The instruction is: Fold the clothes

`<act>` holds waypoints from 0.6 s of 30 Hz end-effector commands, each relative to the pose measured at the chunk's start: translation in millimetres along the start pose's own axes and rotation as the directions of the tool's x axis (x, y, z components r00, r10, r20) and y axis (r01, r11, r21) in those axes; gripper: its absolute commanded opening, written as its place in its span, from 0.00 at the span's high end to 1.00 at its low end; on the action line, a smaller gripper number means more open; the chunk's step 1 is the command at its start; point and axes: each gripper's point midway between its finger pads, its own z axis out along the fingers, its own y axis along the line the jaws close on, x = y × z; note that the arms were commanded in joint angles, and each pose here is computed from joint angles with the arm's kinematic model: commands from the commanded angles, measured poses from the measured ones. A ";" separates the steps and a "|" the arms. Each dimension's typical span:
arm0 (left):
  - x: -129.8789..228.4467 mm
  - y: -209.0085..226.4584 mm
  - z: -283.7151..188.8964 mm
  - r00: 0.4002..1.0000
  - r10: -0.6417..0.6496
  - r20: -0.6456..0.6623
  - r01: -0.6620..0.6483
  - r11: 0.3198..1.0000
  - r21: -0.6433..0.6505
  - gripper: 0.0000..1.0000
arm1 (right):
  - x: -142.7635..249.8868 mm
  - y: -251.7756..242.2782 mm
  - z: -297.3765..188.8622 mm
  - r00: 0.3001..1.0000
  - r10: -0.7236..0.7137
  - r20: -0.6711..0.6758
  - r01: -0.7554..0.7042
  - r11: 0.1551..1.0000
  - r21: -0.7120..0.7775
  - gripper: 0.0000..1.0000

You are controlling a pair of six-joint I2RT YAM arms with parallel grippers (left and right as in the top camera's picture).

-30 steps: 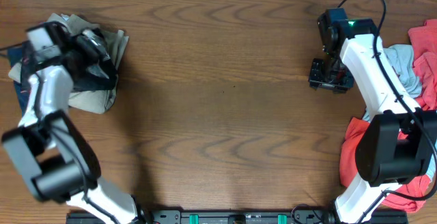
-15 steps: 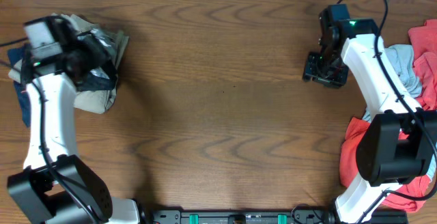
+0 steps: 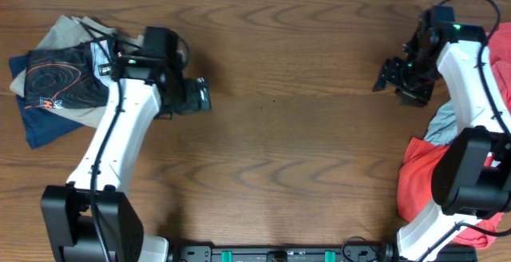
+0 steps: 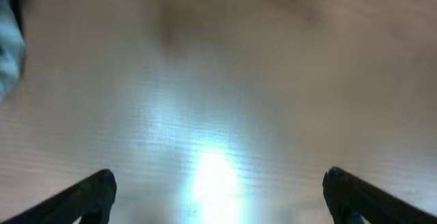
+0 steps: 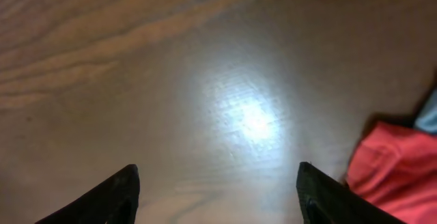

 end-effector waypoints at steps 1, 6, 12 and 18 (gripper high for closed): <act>16.2 3.7 0.0 0.997 0.037 -0.065 -0.041 0.998 -0.055 0.02 | 8.4 1.6 -6.2 0.999 -0.049 -0.022 0.048 0.998 -0.033 0.27; 54.7 12.5 -6.1 0.975 0.023 -0.221 -0.044 0.995 -0.091 0.02 | 34.3 -2.6 -5.4 0.989 -0.085 -0.124 0.084 0.996 -0.012 0.28; 80.6 20.5 -17.0 0.950 0.007 -0.313 -0.047 0.991 -0.122 0.02 | 66.4 -10.6 3.9 0.966 -0.079 -0.245 0.085 0.996 0.014 0.30; 91.5 22.7 -34.4 0.981 0.000 -0.193 -0.019 0.995 -0.098 0.02 | 100.1 -10.1 10.7 0.958 -0.122 -0.261 0.131 0.991 0.016 0.32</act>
